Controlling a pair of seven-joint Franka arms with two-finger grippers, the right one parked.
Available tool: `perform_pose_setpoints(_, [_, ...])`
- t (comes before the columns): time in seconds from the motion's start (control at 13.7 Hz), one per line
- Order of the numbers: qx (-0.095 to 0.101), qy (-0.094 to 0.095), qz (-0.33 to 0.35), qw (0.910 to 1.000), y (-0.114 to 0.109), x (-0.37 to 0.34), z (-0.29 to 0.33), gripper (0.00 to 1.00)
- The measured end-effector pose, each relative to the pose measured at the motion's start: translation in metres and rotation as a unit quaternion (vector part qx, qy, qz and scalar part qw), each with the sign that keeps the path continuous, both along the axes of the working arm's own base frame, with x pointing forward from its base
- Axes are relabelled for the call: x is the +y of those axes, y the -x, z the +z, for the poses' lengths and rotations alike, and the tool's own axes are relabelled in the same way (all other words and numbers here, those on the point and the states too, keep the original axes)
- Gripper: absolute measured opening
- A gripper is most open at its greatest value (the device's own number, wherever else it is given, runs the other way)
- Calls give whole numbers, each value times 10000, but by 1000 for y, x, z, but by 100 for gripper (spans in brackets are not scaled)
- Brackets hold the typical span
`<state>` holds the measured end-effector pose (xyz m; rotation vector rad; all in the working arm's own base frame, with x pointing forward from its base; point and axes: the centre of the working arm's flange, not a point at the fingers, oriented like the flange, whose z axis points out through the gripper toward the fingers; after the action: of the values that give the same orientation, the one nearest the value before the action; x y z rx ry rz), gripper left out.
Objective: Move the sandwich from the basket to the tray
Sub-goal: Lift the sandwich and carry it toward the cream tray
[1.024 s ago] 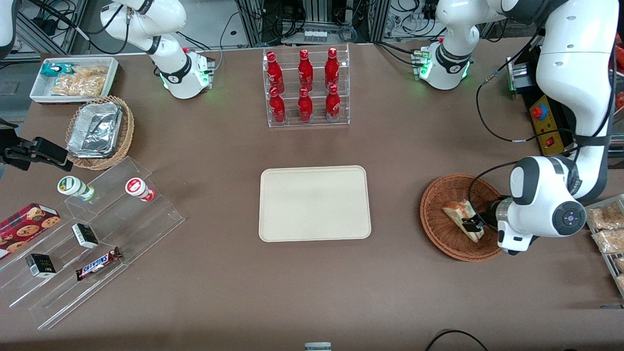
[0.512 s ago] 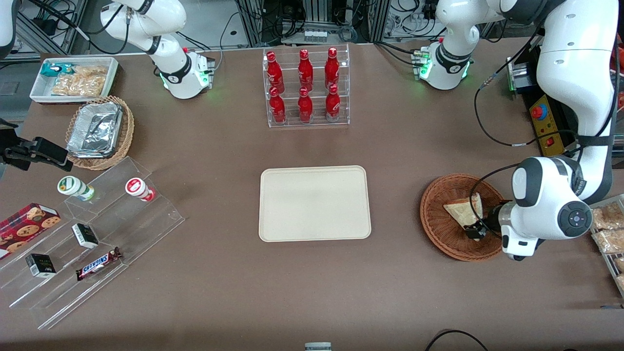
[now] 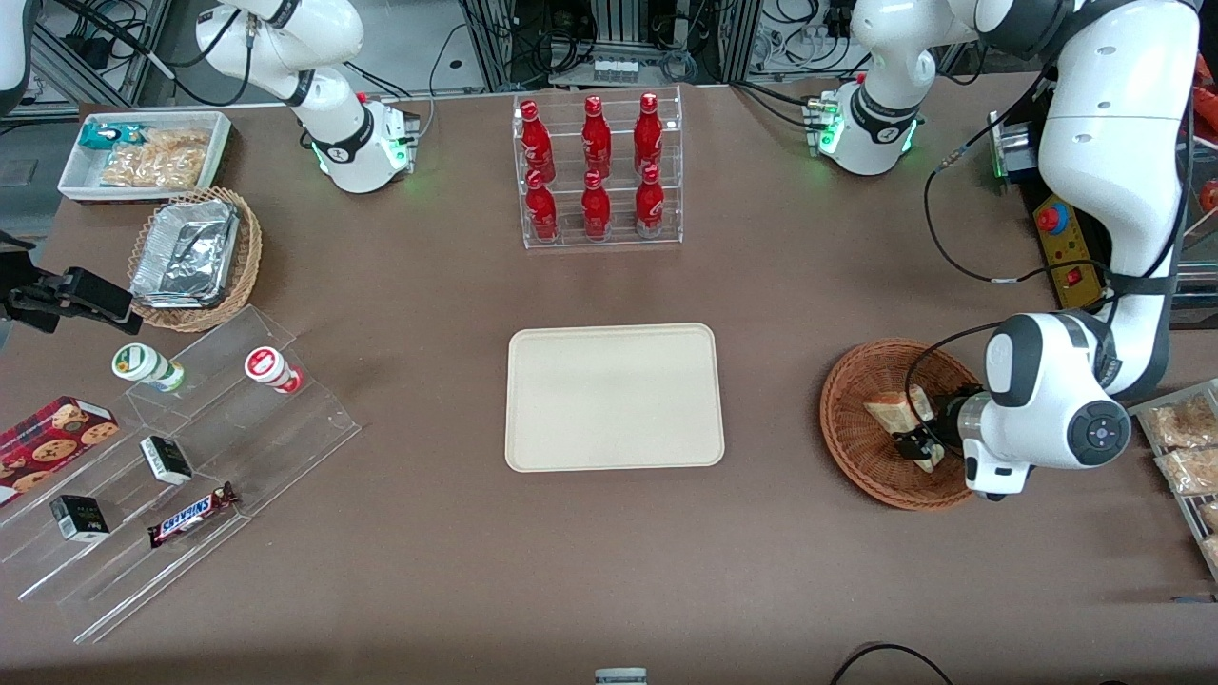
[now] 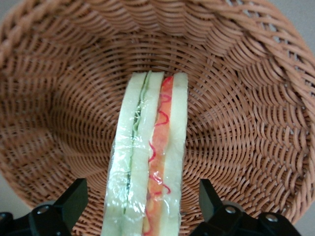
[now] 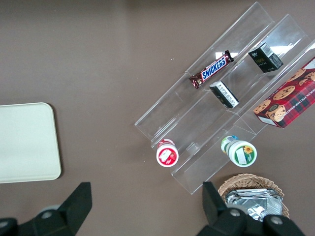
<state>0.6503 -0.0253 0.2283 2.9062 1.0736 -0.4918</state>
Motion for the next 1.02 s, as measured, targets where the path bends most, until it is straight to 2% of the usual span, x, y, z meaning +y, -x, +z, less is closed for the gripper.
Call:
perform_pose_setpoints(0.07, [10, 27, 18, 10000, 1, -2, -5, 100])
perform_pose_setpoints(0.22, [8, 44, 10, 10000, 1, -7, -12, 81])
perform_pose_setpoints(0.29, [4, 44, -12, 10000, 1, -10, -12, 68])
perform_pose_setpoints(0.51, [-101, 66, -137, 9998, -3, -13, 3, 38])
perform_pose_setpoints(0.66, [-173, 125, -421, 9989, -5, -15, 25, 25])
perform_pose_setpoints(0.88, [-407, 287, -996, 9938, -5, -73, 72, 19])
perform_pose_setpoints(0.95, [-467, 313, -1344, 9893, 1, -116, 81, 19])
perform_pose_setpoints(1.02, [-501, 253, -1785, 9823, 13, -164, 83, 16])
